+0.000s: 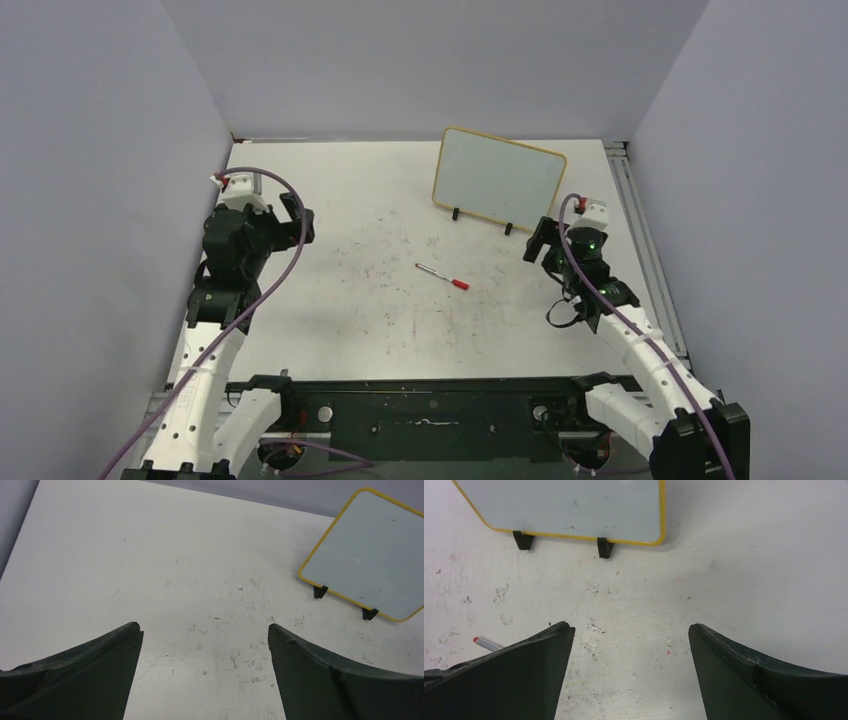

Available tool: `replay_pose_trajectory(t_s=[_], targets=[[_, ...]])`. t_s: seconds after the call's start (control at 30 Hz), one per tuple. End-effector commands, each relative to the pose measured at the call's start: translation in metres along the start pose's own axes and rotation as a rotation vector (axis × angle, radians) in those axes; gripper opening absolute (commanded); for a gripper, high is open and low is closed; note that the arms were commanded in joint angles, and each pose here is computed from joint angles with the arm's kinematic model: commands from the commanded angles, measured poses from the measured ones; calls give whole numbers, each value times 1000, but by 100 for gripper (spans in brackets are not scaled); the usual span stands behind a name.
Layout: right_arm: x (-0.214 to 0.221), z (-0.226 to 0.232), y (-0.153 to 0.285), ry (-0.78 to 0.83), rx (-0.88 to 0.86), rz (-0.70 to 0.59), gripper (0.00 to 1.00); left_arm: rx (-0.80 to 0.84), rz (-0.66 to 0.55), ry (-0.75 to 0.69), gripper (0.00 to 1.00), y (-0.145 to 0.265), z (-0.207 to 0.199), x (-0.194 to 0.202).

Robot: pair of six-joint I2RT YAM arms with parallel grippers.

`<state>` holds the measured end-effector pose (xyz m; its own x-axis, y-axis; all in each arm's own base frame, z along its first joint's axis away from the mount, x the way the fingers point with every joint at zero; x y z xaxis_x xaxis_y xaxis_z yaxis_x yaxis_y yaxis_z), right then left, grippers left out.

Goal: Write a sentence on the whiteboard
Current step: Move the whiteboard stand to the center of the board.

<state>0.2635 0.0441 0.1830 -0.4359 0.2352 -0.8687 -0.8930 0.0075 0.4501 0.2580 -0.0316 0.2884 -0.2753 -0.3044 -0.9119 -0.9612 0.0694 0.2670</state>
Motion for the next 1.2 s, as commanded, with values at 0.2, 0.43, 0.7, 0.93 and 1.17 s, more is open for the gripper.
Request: replay_pose_trajectory(t_s=[0.2, 0.43, 0.7, 0.93, 1.17], targets=[[12, 69, -57, 16, -45, -29, 82, 94, 22, -4, 96, -20, -6, 8], [26, 82, -99, 36, -33, -3, 67, 112, 38, 4, 96, -22, -8, 13], [40, 86, -137, 55, 9, 5, 61, 148, 42, 12, 96, -21, -13, 14], [53, 82, -160, 75, 70, 12, 54, 164, 46, 17, 96, -20, -15, 15], [61, 78, -175, 99, 103, 22, 50, 185, 52, 17, 96, -20, -19, 16]])
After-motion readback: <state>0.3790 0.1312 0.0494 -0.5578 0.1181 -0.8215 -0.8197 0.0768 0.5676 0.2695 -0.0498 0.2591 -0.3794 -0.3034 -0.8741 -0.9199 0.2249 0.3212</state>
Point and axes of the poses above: each gripper's point midway between its finger pads, its own y axis back along the fingers, its own z axis along the line the jaws close on, x = y × z, the point moved 5 cm from there along y, back along the fingers, and after that the axes turned 3 degrees about y, right-handed, at the moved point
